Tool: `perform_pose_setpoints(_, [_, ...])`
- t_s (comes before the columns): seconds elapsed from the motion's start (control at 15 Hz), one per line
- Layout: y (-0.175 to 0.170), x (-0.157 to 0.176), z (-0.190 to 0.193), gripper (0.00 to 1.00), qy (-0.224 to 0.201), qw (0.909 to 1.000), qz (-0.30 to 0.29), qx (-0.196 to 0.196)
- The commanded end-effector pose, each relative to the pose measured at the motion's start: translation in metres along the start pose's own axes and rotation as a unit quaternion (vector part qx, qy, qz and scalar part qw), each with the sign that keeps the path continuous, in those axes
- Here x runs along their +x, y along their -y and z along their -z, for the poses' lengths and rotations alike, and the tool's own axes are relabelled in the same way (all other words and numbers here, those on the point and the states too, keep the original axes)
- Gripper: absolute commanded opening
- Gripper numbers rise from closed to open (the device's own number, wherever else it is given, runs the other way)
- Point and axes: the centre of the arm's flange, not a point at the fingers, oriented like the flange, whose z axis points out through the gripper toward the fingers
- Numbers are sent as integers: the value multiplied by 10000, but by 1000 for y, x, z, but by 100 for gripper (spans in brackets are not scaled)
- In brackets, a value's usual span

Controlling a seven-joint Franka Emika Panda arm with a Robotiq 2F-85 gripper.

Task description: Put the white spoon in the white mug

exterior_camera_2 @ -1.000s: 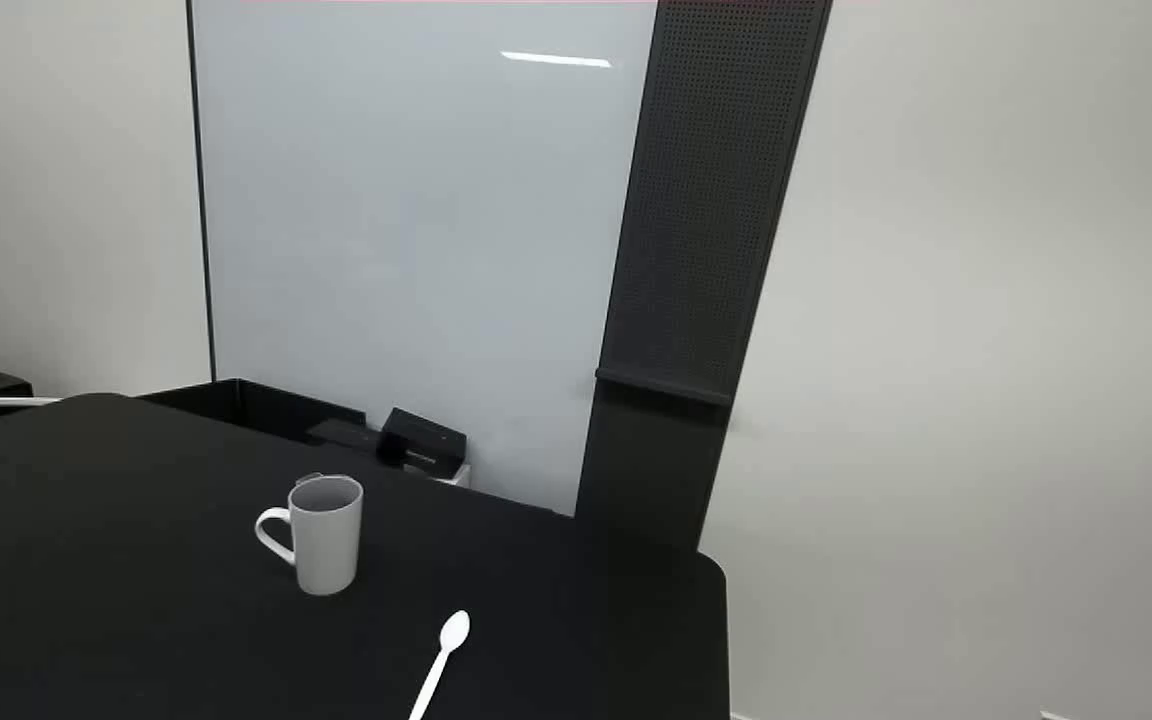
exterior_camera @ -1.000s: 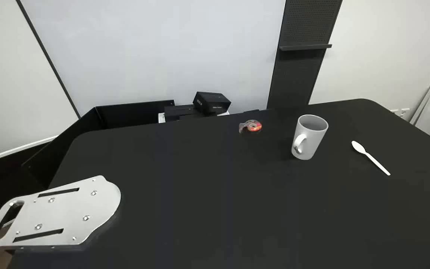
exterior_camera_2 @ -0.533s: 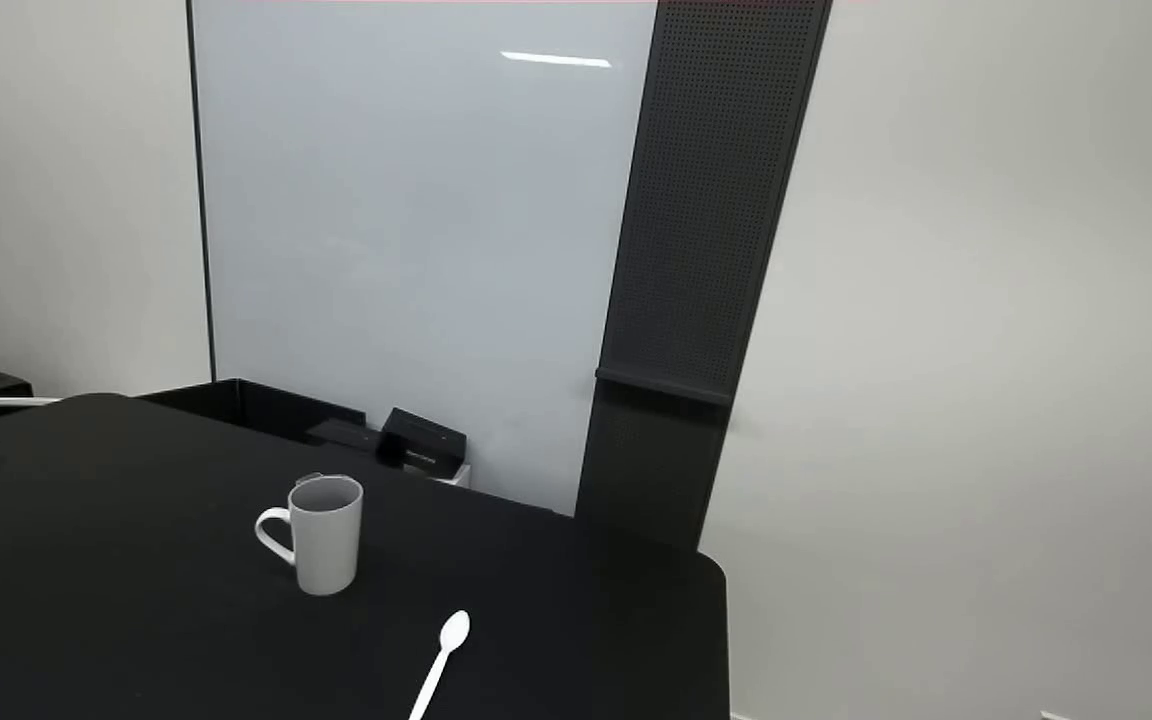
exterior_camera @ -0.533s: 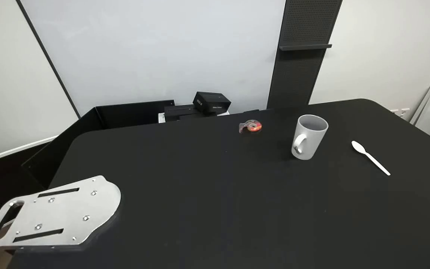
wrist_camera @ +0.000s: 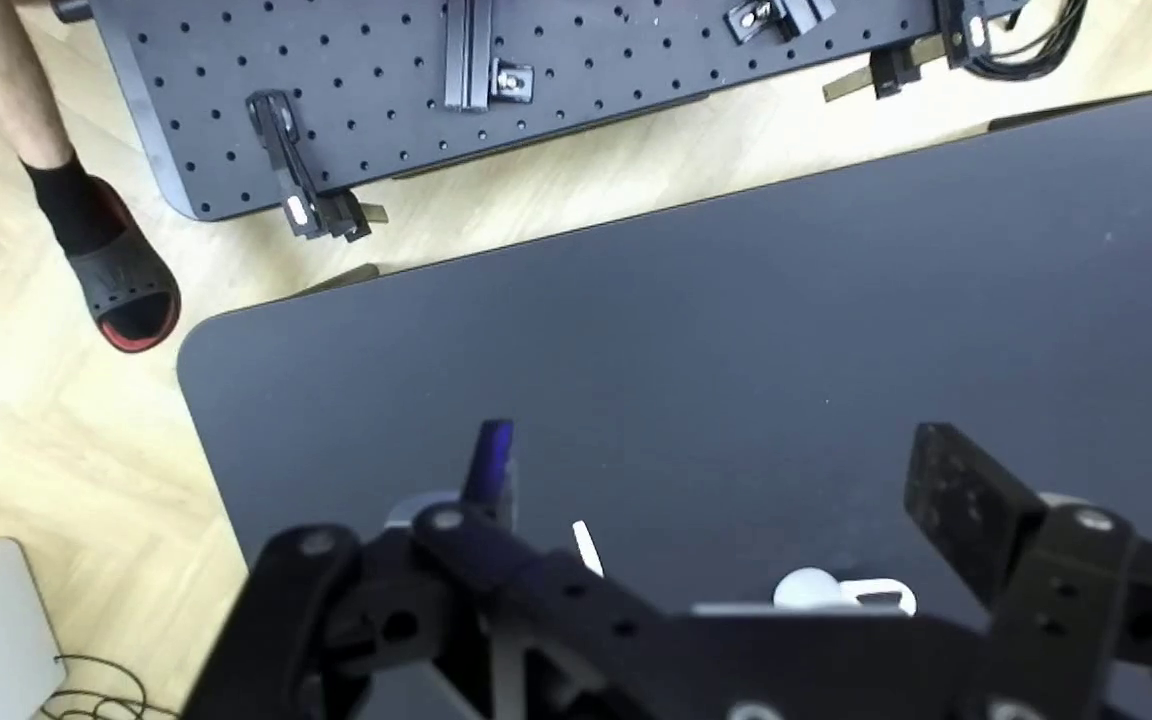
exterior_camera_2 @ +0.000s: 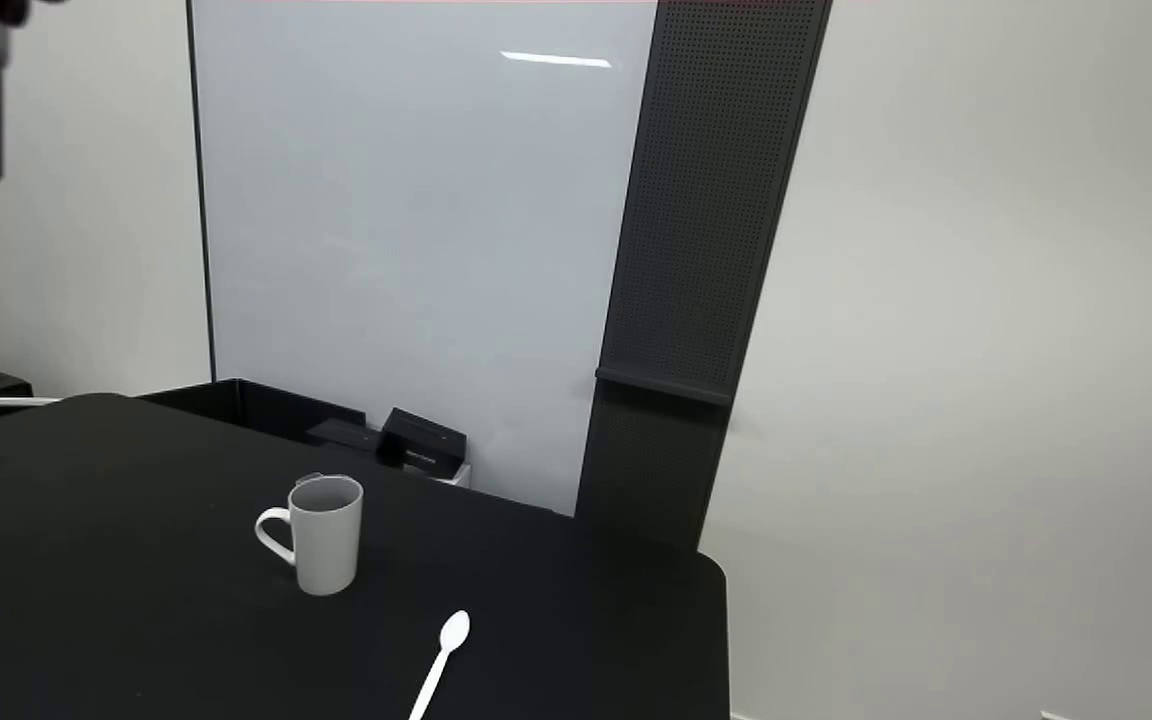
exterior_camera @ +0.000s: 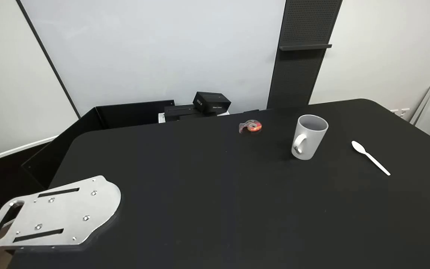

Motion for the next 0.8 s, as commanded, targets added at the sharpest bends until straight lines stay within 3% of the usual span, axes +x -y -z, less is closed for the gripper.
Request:
perform_pose_setpoints(0.0, [-26,21,-2,100,-422,9987,272,92])
perform_pose_setpoints(0.33, [-54,60,-2,100,-826,9950,566,-31])
perform_pose_setpoints(0.73, [-75,101,-16,100,-923,9950,285,-257])
